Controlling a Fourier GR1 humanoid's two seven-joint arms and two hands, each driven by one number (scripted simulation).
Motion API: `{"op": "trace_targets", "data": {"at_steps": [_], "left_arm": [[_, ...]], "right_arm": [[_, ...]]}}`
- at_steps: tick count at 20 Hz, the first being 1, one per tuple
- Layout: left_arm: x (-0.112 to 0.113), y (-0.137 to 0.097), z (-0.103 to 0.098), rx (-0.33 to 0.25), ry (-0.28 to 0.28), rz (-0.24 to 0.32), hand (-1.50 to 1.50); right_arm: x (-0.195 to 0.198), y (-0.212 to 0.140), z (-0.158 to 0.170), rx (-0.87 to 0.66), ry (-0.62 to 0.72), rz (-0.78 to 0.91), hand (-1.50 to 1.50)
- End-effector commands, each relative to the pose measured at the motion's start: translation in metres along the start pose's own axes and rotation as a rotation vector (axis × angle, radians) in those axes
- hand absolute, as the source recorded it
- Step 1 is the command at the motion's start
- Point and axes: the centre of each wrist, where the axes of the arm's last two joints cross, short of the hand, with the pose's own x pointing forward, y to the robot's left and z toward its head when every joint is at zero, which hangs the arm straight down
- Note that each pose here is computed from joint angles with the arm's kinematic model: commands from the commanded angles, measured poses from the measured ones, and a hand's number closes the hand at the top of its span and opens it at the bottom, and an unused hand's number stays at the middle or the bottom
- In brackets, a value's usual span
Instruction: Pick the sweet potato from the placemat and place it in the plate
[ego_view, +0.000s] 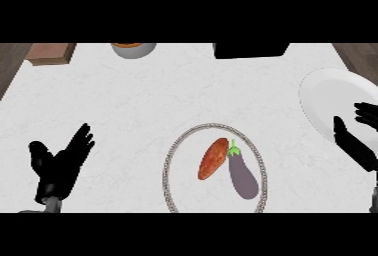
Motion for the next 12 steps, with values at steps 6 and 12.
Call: {"op": "trace_targets", "data": {"at_steps": [6, 12], "left_arm": [[-0.010, -0.054, -0.009, -0.061, 0.011, 0.011, 0.00], [-0.007, -0.048, 0.000, -0.103, 0.010, 0.015, 0.00]], "right_arm": [[0.013, 0.005, 0.116, -0.227, -0.025, -0.030, -1.50], [0.014, 0.006, 0.125, 0.047, 0.105, 0.213, -1.50]]}}
